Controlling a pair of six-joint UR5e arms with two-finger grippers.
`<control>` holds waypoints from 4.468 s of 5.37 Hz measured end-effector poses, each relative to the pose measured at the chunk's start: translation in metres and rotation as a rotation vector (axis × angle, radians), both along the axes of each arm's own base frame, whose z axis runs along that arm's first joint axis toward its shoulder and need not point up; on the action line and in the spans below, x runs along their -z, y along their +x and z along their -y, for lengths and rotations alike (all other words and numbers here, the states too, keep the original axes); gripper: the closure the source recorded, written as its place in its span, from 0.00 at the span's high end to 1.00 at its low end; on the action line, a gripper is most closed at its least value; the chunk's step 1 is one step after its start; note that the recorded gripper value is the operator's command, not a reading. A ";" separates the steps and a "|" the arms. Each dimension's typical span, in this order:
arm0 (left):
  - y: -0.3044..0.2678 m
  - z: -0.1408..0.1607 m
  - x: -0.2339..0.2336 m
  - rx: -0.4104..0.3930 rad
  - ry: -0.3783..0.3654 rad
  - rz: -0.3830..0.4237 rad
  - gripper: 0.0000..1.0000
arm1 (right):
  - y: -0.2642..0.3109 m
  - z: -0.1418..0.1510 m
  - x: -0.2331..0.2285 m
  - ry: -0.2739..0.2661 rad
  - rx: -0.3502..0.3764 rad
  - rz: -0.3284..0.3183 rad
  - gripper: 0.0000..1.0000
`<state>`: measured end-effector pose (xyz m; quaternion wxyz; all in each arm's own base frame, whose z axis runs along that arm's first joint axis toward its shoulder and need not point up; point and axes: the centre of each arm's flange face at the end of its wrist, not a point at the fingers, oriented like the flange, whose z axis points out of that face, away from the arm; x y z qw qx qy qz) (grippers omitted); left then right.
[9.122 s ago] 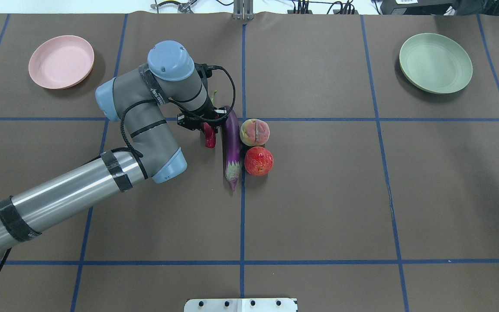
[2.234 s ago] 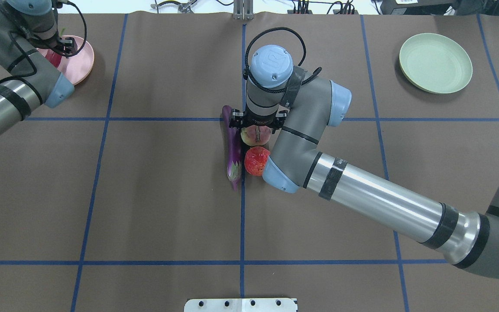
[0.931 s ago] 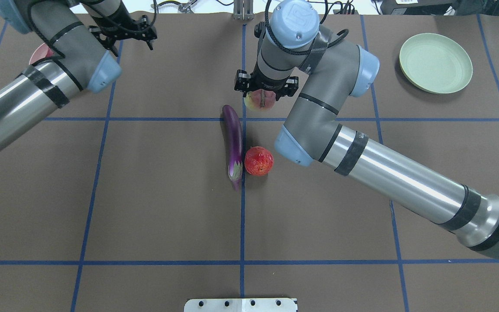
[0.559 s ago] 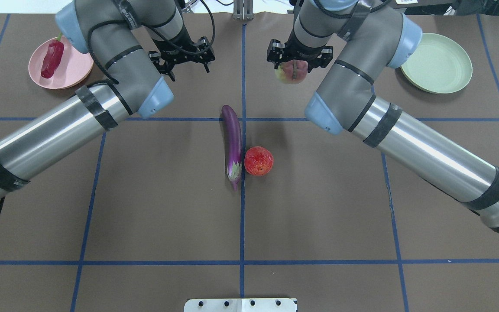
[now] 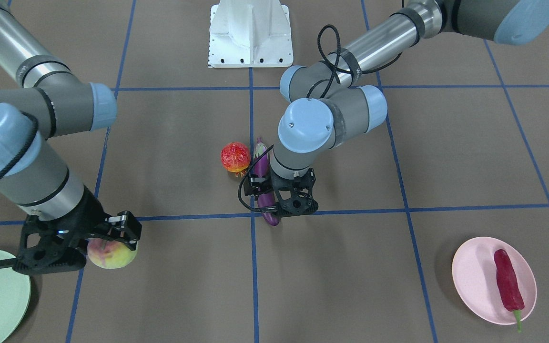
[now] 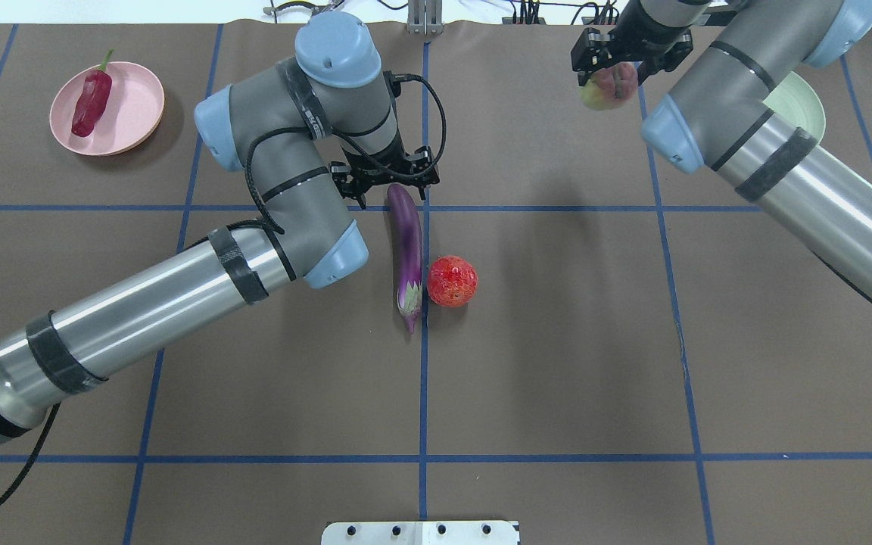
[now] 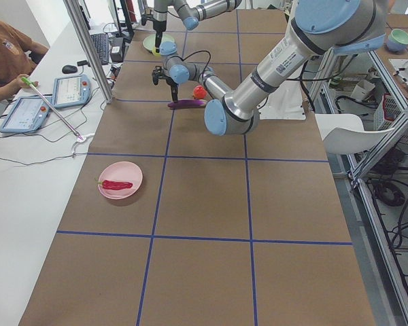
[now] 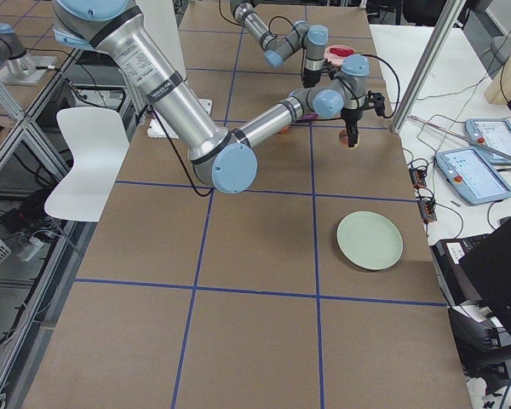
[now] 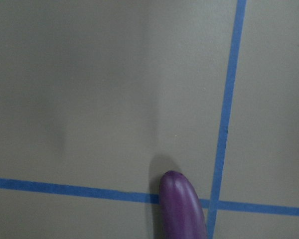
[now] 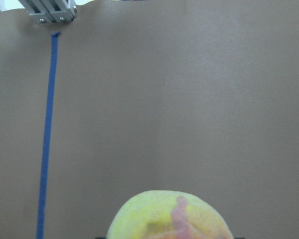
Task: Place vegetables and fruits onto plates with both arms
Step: 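Place purple eggplant on pink plate while right gripper sets peach on green plate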
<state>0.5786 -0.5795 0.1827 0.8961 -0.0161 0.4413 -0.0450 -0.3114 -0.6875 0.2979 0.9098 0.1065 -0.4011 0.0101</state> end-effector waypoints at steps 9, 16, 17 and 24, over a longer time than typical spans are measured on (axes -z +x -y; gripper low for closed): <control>0.041 -0.027 -0.003 0.032 -0.019 0.053 0.00 | 0.116 0.019 -0.091 0.043 0.086 -0.039 0.00; -0.316 0.155 -0.137 0.017 0.160 0.255 0.00 | 0.093 0.033 -0.224 0.075 0.153 -0.213 0.41; -0.350 0.159 -0.168 -0.006 0.178 0.281 0.00 | 0.076 0.030 -0.232 0.083 0.164 -0.236 0.99; -0.300 0.175 -0.301 -0.047 0.215 0.402 0.00 | 0.065 -0.006 -0.055 -0.030 0.089 0.030 1.00</control>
